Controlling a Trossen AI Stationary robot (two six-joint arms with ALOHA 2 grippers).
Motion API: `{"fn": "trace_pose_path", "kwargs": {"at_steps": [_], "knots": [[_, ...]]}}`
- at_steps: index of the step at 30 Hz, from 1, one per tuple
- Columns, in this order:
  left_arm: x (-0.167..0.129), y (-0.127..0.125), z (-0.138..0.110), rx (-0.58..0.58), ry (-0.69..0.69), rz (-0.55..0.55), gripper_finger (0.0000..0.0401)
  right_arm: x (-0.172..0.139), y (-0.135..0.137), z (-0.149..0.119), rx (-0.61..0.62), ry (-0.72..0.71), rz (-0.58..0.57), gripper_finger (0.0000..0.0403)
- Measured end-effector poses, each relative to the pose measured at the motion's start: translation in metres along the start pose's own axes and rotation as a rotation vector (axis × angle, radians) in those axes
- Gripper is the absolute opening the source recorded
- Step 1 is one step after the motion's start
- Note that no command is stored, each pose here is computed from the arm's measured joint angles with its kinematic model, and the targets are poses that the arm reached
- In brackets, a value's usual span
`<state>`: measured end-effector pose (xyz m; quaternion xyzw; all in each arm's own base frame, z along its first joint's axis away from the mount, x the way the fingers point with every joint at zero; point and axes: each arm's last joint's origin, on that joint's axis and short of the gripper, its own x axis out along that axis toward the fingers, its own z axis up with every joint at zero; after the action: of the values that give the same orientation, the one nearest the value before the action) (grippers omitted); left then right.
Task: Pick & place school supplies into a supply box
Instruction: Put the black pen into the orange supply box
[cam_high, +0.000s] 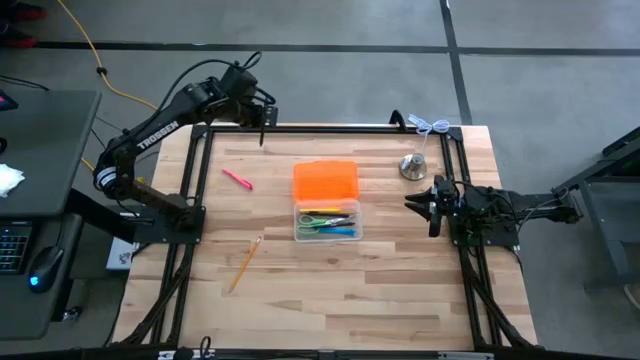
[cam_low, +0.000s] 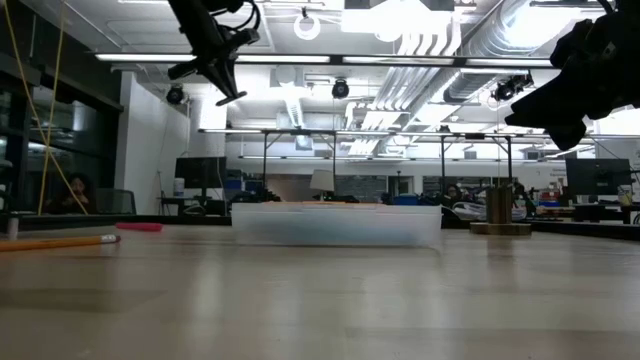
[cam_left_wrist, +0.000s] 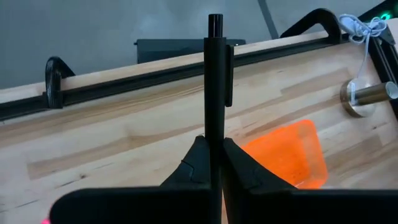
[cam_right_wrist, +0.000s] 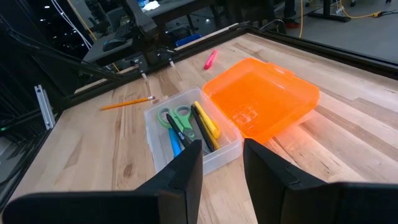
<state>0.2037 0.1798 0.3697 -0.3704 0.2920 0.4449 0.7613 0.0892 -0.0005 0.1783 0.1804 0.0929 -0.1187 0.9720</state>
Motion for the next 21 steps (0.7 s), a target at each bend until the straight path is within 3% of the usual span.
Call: {"fn": "trace_pose_path", "kwargs": {"at_steps": [15, 21], "knots": [[-0.0007, -0.0011, -0.0012, 0.018, 0.010, -0.002, 0.0040, 0.0000, 0.0000, 0.0000, 0.000, 0.000, 0.000, 0.0094], [-0.0009, -0.0066, 0.0027, 0.058, 0.000, -0.109, 0.0040, 0.0000, 0.0000, 0.0000, 0.000, 0.000, 0.000, 0.0094]]}}
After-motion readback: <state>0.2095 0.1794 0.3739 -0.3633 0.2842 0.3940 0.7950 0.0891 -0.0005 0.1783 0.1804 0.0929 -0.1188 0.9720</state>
